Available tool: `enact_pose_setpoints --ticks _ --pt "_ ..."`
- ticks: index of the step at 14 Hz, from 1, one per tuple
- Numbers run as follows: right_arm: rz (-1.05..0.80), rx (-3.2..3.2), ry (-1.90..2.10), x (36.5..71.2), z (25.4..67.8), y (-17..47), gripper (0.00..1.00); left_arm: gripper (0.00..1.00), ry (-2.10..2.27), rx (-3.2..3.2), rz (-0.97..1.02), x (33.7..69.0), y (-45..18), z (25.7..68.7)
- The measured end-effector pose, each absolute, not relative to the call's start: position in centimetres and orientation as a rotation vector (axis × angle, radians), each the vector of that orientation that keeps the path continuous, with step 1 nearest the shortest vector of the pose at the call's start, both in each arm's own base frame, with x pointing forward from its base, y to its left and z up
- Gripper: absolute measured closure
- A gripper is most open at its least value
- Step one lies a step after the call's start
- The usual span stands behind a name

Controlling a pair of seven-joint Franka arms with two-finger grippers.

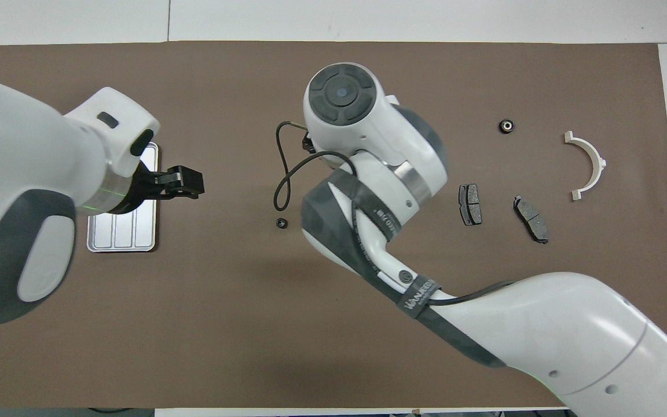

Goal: Pick bearing gear from pile to tray

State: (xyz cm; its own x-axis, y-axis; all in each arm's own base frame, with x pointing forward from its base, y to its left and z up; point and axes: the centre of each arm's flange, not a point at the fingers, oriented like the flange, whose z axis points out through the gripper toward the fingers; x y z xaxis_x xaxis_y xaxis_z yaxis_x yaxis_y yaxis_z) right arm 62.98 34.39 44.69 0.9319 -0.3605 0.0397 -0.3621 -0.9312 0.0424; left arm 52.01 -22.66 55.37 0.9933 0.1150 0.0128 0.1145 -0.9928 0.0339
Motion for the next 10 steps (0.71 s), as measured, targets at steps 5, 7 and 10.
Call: enact_pose_setpoints --ticks 5,7,10 --pt "0.007 3.057 -0.117 67.8 47.4 19.2 0.00 0.00 0.294 3.081 0.035 53.7 -29.8 45.7" --pt "-0.016 3.059 -0.034 69.0 47.0 14.0 0.00 0.00 0.358 3.077 0.026 53.8 -30.6 43.2" --pt "-0.009 3.067 -0.042 70.1 45.5 8.8 0.00 0.00 0.460 3.077 -0.008 52.7 -34.5 37.5"
